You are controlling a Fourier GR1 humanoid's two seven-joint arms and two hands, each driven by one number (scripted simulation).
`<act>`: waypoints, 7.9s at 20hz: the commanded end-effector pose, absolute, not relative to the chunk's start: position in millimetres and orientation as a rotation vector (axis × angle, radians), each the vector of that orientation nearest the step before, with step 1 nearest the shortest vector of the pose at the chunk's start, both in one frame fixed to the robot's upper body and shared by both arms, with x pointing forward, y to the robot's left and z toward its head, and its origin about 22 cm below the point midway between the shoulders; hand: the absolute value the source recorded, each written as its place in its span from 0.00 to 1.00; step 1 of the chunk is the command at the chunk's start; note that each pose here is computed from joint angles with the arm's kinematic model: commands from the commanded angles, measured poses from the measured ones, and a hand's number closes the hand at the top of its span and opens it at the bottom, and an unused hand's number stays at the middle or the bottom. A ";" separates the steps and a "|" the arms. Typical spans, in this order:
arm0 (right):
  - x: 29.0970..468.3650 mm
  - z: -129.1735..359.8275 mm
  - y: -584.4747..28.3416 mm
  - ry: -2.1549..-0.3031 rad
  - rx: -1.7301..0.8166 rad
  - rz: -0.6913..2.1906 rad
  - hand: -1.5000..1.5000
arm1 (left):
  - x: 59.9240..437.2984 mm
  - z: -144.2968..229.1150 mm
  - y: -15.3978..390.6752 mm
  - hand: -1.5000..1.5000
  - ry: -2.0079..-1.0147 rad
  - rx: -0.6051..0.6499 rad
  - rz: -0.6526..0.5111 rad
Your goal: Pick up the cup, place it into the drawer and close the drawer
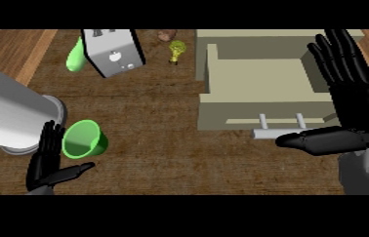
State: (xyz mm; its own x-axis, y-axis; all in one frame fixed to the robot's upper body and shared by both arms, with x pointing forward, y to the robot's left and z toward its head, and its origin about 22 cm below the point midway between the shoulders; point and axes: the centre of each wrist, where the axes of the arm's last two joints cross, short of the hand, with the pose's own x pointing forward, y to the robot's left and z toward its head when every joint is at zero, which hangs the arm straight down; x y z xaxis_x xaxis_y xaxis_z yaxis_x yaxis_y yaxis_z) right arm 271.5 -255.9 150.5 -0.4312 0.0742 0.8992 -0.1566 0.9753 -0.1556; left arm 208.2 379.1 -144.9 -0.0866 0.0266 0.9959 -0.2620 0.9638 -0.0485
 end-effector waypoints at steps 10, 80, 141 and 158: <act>265.5 148.6 -247.8 -1.994 0.070 0.258 0.00 | 220.5 -155.2 361.1 0.00 -1.682 0.191 0.242; 279.6 150.5 -273.5 -2.003 0.051 0.296 0.00 | 446.3 179.4 25.3 1.00 -1.876 0.005 -0.258; 390.2 5.8 -247.8 -1.472 -0.208 1.122 1.00 | 427.0 83.0 128.9 0.00 -1.917 -0.379 0.074; 435.6 103.9 -312.1 -1.610 -0.350 0.824 1.00 | 411.4 59.7 159.8 0.00 -1.897 -0.418 0.018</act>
